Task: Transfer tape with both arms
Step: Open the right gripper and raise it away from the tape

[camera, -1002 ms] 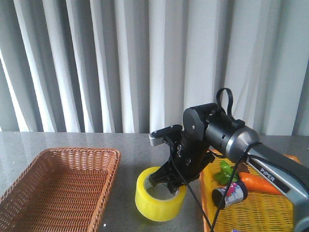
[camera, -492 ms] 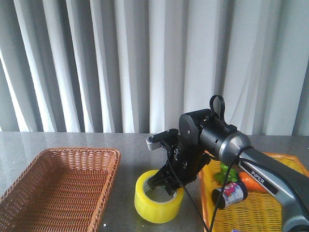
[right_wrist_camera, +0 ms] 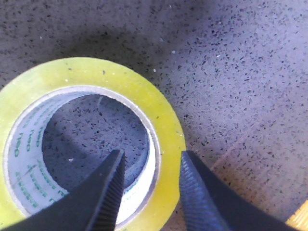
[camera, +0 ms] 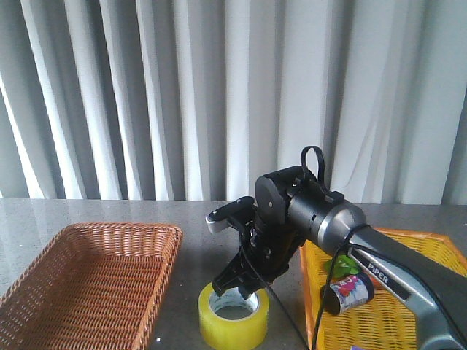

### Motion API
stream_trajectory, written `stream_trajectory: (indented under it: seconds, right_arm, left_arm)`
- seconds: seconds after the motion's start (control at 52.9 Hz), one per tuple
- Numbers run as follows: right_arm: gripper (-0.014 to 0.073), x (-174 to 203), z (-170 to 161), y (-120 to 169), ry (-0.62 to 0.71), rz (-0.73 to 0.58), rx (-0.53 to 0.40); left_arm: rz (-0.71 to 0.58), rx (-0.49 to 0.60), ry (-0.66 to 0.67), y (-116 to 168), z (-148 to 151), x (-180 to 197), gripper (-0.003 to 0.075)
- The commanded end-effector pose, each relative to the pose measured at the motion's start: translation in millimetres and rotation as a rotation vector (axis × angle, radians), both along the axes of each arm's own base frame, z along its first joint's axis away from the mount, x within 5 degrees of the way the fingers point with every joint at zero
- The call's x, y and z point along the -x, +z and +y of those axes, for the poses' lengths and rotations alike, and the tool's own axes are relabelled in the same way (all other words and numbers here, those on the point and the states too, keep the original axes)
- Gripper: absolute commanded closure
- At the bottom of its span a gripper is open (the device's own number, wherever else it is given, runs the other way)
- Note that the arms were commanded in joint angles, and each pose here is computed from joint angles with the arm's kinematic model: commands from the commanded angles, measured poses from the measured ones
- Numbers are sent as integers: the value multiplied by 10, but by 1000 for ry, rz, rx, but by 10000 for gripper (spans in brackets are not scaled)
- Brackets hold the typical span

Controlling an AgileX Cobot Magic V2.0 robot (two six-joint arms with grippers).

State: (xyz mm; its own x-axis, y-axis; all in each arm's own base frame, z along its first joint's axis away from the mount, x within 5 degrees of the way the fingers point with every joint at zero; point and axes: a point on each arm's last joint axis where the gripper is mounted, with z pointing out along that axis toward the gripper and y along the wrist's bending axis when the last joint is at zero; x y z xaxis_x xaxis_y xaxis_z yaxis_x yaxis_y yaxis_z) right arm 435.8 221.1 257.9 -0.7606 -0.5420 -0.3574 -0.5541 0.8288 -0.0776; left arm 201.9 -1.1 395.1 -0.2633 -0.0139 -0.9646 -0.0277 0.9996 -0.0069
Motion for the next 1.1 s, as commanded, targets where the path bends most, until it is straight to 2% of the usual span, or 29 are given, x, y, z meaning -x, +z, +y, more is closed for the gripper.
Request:
stream_trajectory:
  seconds: [0.0, 0.17, 0.321, 0.454, 0.643, 0.945, 1.078]
  right_arm:
    - [302, 40, -38, 401, 3, -116, -47]
    - [300, 90, -84, 574, 1, -157, -44]
    - [288, 195, -256, 1123, -35, -355, -15]
    - [275, 381, -537, 1717, -180, -528, -53]
    - [276, 705, -1008, 2287, -286, -638, -128]
    - [284, 1125, -1848, 2744, -425, -687, -247]
    - [360, 1283, -2164, 2710, -480, -729, -190]
  left_arm:
    - [-108, 11, -14, 189, -19, 20, 204]
    - [-107, 11, -14, 188, -18, 21, 204]
    - [-104, 11, -14, 185, -18, 21, 204]
    - [-104, 11, -14, 185, -18, 21, 204]
    - [-97, 11, -13, 179, -17, 22, 204]
    - [-97, 11, -53, 179, -96, 25, 204]
    - [-99, 11, -53, 181, -97, 25, 204]
